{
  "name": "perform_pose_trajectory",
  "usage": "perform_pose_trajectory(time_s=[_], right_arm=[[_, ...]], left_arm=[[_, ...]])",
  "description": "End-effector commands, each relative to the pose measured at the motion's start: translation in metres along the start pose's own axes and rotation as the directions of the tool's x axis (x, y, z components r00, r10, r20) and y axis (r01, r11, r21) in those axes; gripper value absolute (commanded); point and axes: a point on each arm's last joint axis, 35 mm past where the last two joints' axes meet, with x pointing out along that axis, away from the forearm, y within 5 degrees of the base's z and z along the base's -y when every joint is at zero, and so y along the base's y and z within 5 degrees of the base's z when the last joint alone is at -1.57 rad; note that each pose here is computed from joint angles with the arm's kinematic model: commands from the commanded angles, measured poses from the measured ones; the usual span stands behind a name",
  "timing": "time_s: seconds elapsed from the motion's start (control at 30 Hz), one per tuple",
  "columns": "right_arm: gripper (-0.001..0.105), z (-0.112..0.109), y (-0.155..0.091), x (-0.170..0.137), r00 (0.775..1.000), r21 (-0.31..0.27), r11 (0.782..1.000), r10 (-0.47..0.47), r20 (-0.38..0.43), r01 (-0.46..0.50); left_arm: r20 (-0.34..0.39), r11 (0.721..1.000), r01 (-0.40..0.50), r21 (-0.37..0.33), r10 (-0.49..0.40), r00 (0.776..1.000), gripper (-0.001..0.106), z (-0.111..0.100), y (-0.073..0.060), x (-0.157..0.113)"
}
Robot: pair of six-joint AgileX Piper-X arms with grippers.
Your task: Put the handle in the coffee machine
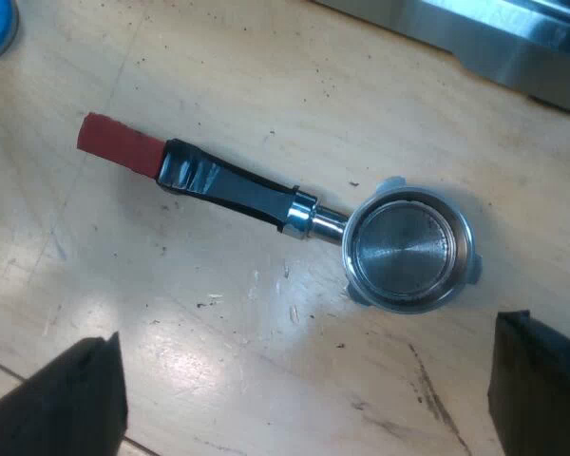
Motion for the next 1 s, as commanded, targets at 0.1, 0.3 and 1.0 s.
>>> perform_pose_trajectory(time_s=[0.1,0.3,1.0], right_arm=[[0.079,-0.001,-0.001,-0.003,1.0,0.038,0.999,-0.009,-0.003,0.009],[0.079,0.003,-0.007,0.008,0.997,0.145,0.987,-0.072,-0.026,0.075],[0.088,-0.007,-0.025,0.088,0.968,0.26,0.954,-0.085,-0.237,0.147]], left_arm=[[0.043,1.0,-0.007,0.027,0.006,0.999,0.081,-0.006,0.001,-0.007],[0.042,0.997,0.045,0.067,-0.048,0.998,0.081,-0.012,0.002,0.012],[-0.054,0.974,0.209,0.082,-0.205,0.977,0.082,-0.018,0.001,0.054]])
